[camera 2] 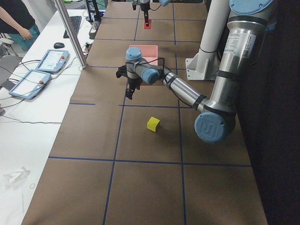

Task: Place blocks into pink bin with both arms
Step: 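Place the pink cube in the bin beside the purple cube, right gripper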

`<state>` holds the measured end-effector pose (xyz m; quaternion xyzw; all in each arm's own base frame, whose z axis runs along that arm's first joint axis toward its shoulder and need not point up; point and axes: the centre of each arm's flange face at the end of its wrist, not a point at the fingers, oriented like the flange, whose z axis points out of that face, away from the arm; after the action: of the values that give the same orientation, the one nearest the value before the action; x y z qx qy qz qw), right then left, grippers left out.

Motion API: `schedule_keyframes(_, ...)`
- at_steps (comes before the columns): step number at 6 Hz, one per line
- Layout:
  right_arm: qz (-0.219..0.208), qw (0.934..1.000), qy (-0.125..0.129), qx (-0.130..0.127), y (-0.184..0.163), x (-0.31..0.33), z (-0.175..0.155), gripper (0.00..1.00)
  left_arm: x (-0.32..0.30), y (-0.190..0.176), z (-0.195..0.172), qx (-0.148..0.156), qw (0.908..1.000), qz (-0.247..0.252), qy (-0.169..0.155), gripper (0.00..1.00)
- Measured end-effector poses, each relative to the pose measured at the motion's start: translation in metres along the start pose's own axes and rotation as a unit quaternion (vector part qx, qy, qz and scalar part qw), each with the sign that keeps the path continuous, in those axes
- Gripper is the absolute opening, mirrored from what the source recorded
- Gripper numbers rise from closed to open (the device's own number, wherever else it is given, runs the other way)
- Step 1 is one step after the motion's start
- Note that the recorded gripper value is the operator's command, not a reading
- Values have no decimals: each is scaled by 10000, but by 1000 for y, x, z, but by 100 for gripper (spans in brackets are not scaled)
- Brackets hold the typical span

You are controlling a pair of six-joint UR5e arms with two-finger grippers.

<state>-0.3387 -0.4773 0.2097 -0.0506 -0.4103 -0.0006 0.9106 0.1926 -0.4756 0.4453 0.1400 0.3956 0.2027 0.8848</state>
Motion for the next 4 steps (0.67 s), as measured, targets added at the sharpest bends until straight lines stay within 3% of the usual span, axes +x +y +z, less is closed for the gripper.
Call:
schedule_keyframes(1,291,9996,41,46,4,-47,10,85,-21,32,4,28,10000,41,51,100)
schedule_keyframes(2,596,9980,142,123,9,-82,24,100,-32,57,7,68,9999,68,107,100)
schedule_keyframes(4,813,9957,175,401,16,-117,50,100,-31,71,7,123,9995,-73,274,100)
